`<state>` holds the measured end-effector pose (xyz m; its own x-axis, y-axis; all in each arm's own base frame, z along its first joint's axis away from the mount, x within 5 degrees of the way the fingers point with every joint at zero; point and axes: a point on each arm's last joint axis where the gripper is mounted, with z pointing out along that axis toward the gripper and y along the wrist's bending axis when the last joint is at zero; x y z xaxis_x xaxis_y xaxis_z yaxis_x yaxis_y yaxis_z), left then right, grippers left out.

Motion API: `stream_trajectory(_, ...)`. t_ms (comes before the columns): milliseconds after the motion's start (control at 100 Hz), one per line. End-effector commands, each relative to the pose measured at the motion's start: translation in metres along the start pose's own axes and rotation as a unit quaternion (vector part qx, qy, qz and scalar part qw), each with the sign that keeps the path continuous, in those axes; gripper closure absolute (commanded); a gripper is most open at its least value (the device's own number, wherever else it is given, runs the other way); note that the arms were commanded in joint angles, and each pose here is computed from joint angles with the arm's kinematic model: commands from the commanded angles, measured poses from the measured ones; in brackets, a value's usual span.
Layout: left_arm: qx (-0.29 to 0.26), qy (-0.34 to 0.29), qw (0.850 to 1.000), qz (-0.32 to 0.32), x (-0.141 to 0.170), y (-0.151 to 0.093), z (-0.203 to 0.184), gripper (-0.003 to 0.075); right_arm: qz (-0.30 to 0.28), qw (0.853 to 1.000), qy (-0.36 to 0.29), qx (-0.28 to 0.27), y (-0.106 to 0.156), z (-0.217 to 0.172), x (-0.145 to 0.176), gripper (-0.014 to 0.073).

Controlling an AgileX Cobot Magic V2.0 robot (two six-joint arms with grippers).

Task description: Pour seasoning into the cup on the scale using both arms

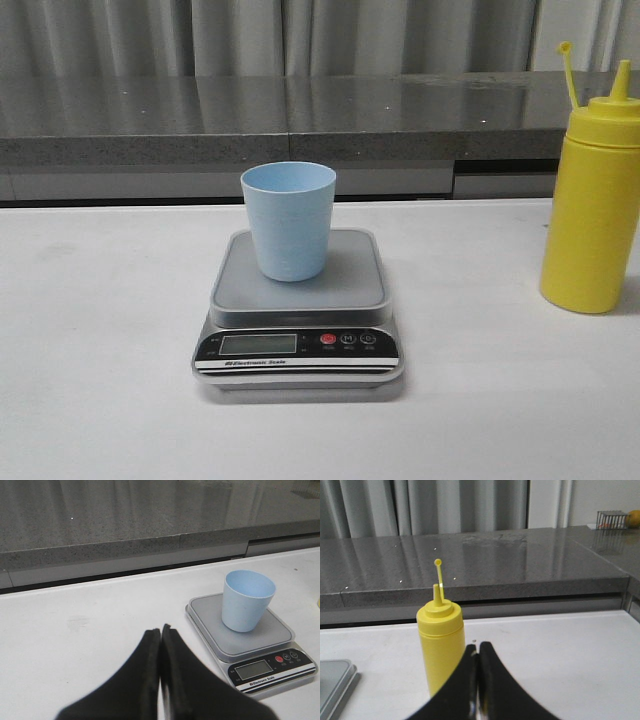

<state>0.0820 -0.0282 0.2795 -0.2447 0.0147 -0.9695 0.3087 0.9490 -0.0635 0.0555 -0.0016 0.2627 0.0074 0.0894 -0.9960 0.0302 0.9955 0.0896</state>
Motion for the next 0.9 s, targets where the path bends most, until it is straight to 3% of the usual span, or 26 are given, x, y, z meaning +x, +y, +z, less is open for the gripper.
stream_trajectory(0, -0.004, -0.048, 0.999, -0.008, -0.015, 0.0, -0.002, 0.0741, -0.01, 0.999, -0.05, 0.005, 0.0, -0.002, -0.014, 0.0662)
stream_trajectory(630, -0.004, -0.048, 0.999, -0.008, -0.015, 0.0, -0.002, 0.0741, -0.007, 0.999, -0.051, 0.004, 0.0, -0.002, -0.013, 0.0662)
stream_trajectory(750, -0.004, -0.048, 0.999, -0.008, -0.015, 0.0, -0.002, 0.0741, -0.011, 0.999, -0.048, 0.005, -0.001, 0.001, -0.001, 0.0662)
stream_trajectory(890, -0.004, -0.048, 0.999, -0.008, -0.015, 0.0, -0.002, 0.0741, 0.002, 0.996, -0.093, -0.001, -0.002, 0.003, 0.014, 0.0662)
